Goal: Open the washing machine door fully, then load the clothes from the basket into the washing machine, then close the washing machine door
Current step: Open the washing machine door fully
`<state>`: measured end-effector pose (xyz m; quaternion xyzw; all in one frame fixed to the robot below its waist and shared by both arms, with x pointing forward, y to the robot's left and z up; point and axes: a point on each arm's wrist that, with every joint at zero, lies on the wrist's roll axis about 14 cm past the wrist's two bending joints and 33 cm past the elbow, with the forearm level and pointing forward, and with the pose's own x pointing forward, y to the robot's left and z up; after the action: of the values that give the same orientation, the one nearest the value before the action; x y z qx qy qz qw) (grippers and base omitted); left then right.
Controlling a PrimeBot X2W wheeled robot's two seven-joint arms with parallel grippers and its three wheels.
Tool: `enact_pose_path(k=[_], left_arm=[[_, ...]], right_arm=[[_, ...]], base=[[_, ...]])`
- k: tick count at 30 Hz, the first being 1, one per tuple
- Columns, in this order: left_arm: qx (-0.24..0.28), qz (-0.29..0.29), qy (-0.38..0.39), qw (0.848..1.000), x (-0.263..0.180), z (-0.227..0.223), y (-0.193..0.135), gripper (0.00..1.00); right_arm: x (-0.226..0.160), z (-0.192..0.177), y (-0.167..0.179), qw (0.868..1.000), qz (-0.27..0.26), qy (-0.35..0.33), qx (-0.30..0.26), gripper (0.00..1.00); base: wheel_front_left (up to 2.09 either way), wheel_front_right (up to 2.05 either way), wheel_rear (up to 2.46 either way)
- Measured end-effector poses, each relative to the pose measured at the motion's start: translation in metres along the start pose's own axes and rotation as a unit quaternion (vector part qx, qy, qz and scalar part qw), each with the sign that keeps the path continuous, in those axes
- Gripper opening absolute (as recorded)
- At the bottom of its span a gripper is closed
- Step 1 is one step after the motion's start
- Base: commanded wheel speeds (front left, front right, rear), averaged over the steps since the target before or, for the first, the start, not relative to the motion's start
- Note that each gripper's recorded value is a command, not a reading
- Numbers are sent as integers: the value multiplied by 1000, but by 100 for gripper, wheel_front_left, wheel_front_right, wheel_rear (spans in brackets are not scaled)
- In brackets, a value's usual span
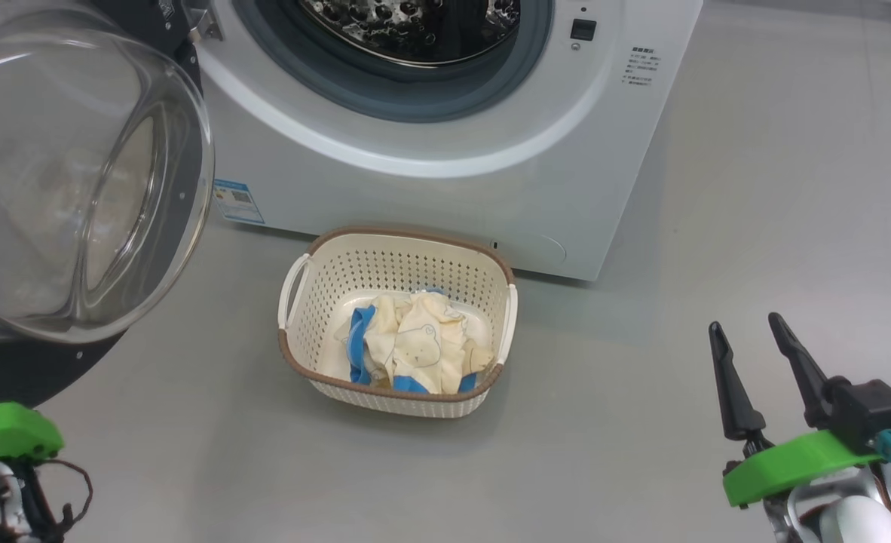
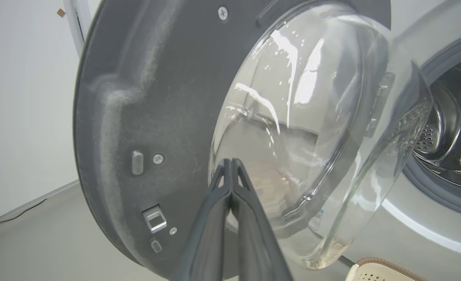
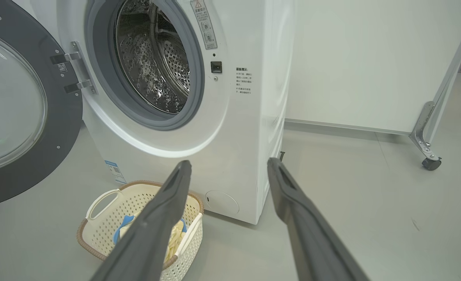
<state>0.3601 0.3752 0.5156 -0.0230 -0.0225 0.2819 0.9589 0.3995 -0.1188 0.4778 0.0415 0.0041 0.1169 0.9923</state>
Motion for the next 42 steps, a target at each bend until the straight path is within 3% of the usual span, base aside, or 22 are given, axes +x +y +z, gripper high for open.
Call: enact_pose_path(k=[2, 5, 6, 7, 18, 32, 42], left_arm=[[-5, -10, -8, 1000, -7, 4, -5, 6], [-12, -30, -10, 999, -19, 4, -16, 46], [-12, -37, -12, 999, -22, 5, -20, 87], [-12, -46, -15, 999, -25, 7, -25, 100], [-8, -154, -22, 988, -54, 12, -93, 100], [-14, -321, 53, 945, -103, -38, -205, 100], [-7, -369, 51, 928, -109, -42, -243, 100]], right_arm=[[-1, 3, -1, 1000, -2, -4, -1, 100], [-2, 6, -4, 1000, -6, -9, -3, 100], [-2, 7, -4, 1000, -6, -11, -3, 100], [-2, 8, -3, 1000, -5, -12, -3, 100], [-10, 15, -8, 1000, -14, -21, -6, 100], [-39, 14, -29, 998, -55, -17, -8, 100], [-62, 19, -48, 995, -93, -23, -10, 100]], base=[[0, 0, 0], [0, 0, 0], [0, 0, 0], [0, 0, 0], [0, 0, 0], [0, 0, 0], [0, 0, 0]])
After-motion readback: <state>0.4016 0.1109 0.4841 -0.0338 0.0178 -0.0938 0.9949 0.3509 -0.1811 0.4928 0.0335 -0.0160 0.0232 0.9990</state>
